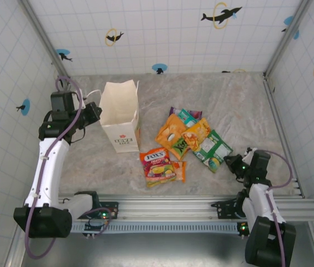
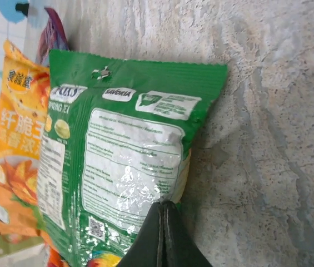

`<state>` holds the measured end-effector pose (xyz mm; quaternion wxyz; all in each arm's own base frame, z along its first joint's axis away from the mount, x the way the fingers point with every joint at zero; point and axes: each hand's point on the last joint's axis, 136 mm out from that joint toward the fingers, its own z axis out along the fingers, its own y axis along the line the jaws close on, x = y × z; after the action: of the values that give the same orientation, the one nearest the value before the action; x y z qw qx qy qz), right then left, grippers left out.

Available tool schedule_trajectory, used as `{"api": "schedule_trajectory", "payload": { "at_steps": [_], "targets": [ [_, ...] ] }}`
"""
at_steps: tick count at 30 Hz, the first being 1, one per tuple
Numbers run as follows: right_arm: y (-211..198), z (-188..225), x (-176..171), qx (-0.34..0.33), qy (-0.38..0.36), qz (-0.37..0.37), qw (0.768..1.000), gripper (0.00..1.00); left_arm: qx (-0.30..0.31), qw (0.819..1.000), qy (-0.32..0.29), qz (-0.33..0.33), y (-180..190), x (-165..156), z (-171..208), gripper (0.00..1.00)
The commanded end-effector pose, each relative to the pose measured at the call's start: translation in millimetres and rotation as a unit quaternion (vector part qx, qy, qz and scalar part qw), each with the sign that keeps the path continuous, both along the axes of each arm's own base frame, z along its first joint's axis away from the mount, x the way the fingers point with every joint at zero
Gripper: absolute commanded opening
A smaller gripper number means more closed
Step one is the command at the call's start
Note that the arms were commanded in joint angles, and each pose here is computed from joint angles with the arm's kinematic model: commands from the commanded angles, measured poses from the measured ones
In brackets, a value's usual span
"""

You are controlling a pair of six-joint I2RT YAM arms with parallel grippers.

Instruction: Place the snacks into the paper bag

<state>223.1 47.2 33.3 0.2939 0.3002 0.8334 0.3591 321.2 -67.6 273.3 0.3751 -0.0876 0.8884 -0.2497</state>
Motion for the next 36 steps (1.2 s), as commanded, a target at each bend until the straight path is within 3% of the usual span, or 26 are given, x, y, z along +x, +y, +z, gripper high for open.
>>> {"api": "schedule_trajectory", "payload": {
  "at_steps": [1,7,11,15,20,28,32,36],
  "targets": [
    [-1,28,12,-0.011,-0.041,0.012,0.999,0.0,-0.001,1.0,-0.017,-0.012,-5,5,6,0.0],
    [0,64,24,-0.018,-0.09,0.026,0.995,0.0,-0.001,1.0,-0.018,-0.014,-6,5,6,0.0],
    [1,69,26,-0.029,-0.079,0.031,0.996,0.02,-0.002,1.0,-0.019,-0.015,-7,5,6,0.0],
    [-11,49,16,-0.05,-0.013,0.009,0.999,0.45,-0.003,1.0,-0.018,-0.016,-7,5,5,0.0],
    [-2,25,2,-0.019,0.046,0.023,0.999,0.65,-0.004,1.0,-0.019,-0.018,-8,5,5,0.0],
    [16,5,1,-0.003,0.043,0.042,0.998,0.7,-0.005,1.0,-0.018,-0.017,-9,7,3,0.0],
    [35,5,7,0.006,0.016,0.074,0.997,0.72,-0.008,1.0,-0.019,-0.019,-10,8,2,0.0],
    [55,26,25,0.016,-0.059,0.111,0.992,0.73,-0.012,1.0,-0.021,-0.019,-11,9,2,0.0]
  ]
}}
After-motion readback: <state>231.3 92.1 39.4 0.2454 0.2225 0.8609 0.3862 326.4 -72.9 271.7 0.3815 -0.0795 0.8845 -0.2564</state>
